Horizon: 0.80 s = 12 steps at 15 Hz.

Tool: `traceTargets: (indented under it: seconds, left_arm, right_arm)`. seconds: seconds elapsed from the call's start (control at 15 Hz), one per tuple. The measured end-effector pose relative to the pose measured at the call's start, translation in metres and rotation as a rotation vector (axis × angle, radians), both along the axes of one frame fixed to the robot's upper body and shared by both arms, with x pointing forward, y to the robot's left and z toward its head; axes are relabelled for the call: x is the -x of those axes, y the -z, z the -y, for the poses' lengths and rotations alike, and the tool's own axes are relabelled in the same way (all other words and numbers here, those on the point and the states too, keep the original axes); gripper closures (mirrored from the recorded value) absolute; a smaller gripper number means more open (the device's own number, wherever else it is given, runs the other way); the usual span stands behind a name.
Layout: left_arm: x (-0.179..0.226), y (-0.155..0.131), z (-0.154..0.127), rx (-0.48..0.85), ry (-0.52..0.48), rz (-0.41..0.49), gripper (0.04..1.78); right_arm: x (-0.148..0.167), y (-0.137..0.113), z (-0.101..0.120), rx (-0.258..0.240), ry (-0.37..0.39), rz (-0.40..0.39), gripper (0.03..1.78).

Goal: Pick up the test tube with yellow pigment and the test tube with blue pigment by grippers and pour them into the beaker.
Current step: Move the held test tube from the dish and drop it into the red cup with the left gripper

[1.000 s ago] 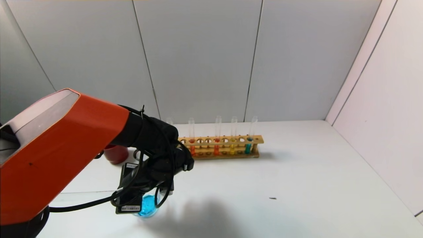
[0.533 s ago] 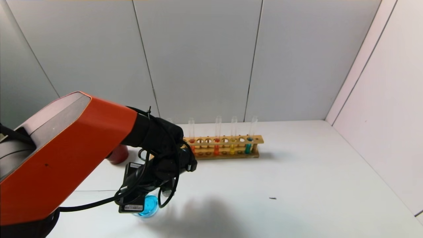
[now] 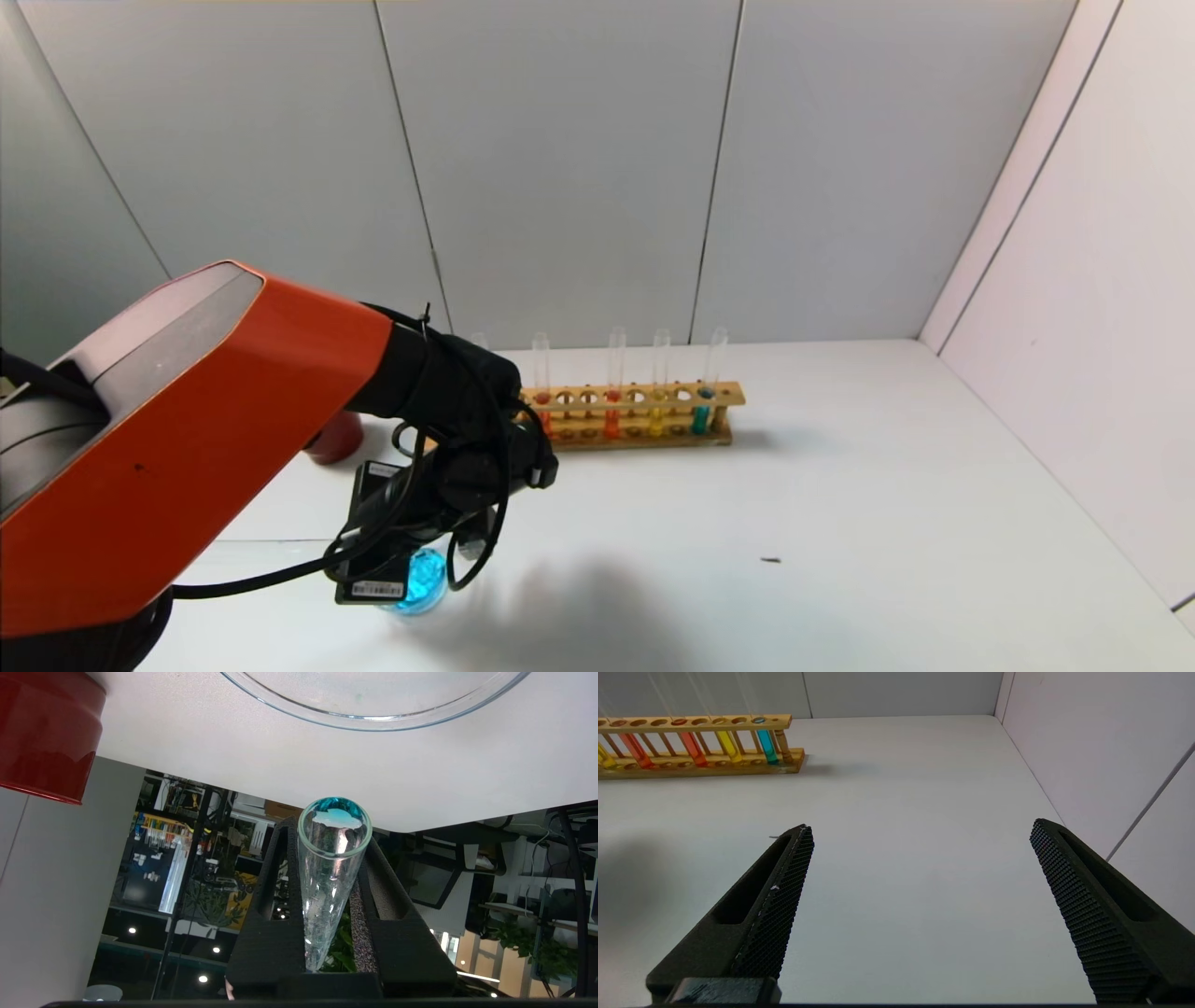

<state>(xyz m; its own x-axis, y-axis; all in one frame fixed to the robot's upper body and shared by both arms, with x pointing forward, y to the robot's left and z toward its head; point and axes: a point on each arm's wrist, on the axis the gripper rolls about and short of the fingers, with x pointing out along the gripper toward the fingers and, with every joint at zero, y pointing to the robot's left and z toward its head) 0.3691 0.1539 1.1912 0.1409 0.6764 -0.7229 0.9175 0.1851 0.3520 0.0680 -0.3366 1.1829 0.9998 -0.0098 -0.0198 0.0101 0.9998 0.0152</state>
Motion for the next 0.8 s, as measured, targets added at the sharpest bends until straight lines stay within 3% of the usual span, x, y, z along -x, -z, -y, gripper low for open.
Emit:
traceTargets:
  seconds: [0.53,0.8]
  left_arm:
    - [0.001,-0.004,-0.001,0.010,-0.005,-0.006,1.50]
    - [0.005,-0.011,-0.001,0.149,-0.082,-0.054,1.50]
  right_arm:
    - [0.000,0.000,0.000,0.000,0.000,0.000,0.11]
    - [0.000,0.000,0.000,0.000,0.000,0.000,0.11]
